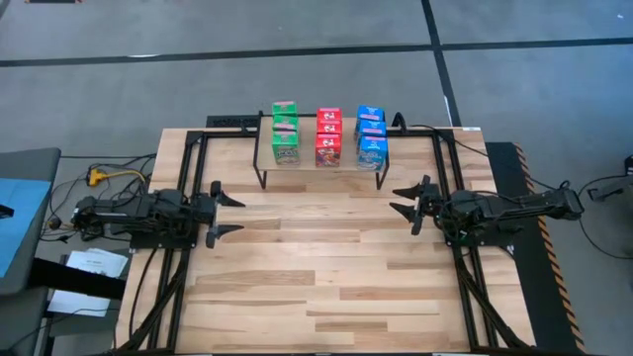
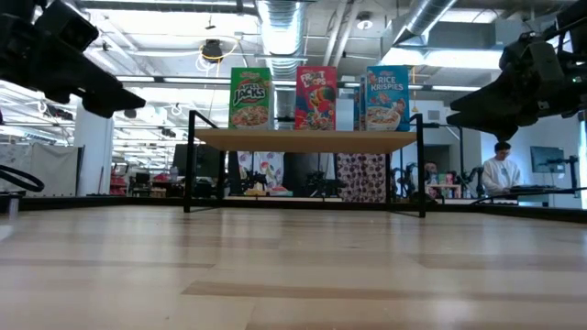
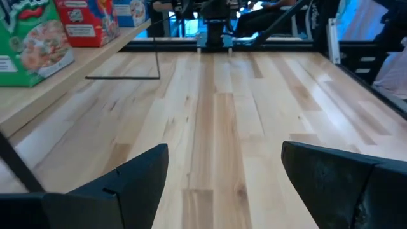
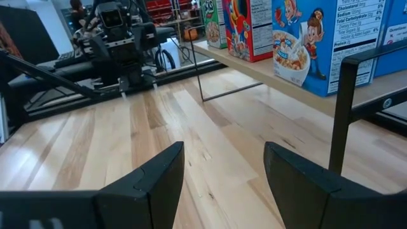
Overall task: Stack cereal on shelf
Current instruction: Return to Home Position
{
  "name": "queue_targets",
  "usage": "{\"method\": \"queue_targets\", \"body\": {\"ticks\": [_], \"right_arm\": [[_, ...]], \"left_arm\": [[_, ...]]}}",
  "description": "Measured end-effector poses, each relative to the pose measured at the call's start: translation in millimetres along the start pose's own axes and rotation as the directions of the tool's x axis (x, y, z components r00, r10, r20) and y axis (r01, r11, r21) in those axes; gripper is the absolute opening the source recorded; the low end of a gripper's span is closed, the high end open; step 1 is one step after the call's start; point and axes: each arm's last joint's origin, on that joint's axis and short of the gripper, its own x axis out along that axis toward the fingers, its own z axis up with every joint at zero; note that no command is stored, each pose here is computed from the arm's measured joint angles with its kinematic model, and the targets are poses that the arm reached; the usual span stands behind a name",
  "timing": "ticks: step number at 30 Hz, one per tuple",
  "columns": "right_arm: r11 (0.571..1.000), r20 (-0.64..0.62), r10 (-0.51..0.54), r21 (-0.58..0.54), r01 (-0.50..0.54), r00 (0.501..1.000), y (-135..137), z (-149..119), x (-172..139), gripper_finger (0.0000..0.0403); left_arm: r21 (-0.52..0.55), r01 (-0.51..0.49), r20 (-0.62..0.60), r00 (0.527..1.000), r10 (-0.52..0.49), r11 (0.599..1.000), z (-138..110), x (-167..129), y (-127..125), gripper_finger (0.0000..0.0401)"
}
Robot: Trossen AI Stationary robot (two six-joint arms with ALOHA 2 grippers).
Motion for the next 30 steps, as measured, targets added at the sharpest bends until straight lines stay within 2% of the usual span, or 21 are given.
{"method": "queue_targets", "body": {"ticks": [9, 23, 27, 28, 30], "right_arm": [[1.0, -0.003, 0.0, -0.006, 0.0, 1.0, 0, 0, 0, 0.024], [1.0, -0.004, 0.0, -0.01, 0.0, 1.0, 0, 0, 0, 0.024], [1.0, -0.004, 0.0, -0.01, 0.0, 1.0, 0, 0, 0, 0.024], [1.0, -0.004, 0.001, -0.01, -0.001, 1.0, 0, 0, 0, 0.024], [1.0, -0.004, 0.0, -0.009, 0.0, 1.0, 0, 0, 0, 0.024]], "left_arm": [[0.007, -0.094, -0.037, 0.995, 0.095, 0.996, -4, 0, 3, 0.0295], [-0.022, -0.098, -0.038, 0.995, 0.097, 0.995, -4, 0, 3, 0.0295], [-0.018, -0.1, -0.076, 0.992, 0.098, 0.995, -7, -1, 3, 0.0295], [-0.022, -0.101, -0.099, 0.99, 0.098, 0.995, -10, -1, 3, 0.0295], [-0.106, -0.107, -0.138, 0.986, 0.092, 0.989, -14, -1, 3, 0.0295]]}}
